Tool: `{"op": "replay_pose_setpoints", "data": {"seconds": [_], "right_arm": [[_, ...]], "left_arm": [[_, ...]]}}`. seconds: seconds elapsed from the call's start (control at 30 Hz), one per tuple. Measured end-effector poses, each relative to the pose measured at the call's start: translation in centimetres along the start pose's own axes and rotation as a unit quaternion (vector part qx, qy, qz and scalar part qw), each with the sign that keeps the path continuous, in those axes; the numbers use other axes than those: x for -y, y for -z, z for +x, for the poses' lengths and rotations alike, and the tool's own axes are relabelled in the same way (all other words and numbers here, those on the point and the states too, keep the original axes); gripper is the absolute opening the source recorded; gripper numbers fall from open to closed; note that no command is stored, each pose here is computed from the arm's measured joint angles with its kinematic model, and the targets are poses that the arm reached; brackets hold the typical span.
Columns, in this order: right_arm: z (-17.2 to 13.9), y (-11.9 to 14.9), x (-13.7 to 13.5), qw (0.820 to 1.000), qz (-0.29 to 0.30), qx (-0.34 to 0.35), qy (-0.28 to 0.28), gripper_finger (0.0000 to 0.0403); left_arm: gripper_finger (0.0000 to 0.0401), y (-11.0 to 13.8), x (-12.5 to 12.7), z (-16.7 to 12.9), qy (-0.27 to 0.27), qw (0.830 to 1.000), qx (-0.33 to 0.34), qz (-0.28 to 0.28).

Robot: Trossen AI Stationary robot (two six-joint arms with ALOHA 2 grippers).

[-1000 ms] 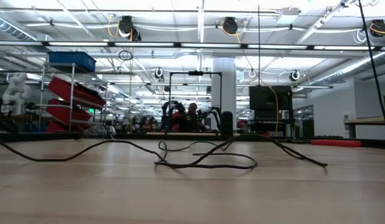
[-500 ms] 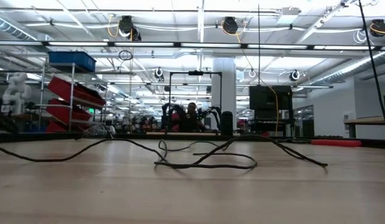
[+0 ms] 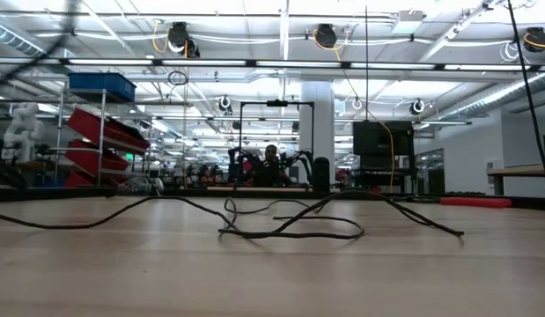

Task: Coil cords
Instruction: Coil the black wire onto the spool

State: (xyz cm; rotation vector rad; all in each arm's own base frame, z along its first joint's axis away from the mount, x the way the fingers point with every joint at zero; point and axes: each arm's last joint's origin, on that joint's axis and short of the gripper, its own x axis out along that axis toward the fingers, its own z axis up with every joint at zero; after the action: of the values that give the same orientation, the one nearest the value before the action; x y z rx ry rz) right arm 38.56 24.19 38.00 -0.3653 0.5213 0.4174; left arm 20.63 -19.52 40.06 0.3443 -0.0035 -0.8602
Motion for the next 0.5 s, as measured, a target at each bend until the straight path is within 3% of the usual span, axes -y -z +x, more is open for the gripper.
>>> {"op": "replay_pose_setpoints", "data": {"seconds": [0.33, 0.5], "right_arm": [[-0.5, 1.8, -1.0, 0.994, 0.047, -0.1, -0.005, 0.0084], [-0.2, 0.6, -0.2, 0.999, 0.0, -0.038, 0.03, 0.0102]], "left_arm": [[0.0002, -0.9, 1.3, -1.0, -0.036, 0.999, -0.008, 0.007], [0.0002, -0.9, 1.2, -1.0, -0.046, 0.999, -0.012, 0.008]]}}
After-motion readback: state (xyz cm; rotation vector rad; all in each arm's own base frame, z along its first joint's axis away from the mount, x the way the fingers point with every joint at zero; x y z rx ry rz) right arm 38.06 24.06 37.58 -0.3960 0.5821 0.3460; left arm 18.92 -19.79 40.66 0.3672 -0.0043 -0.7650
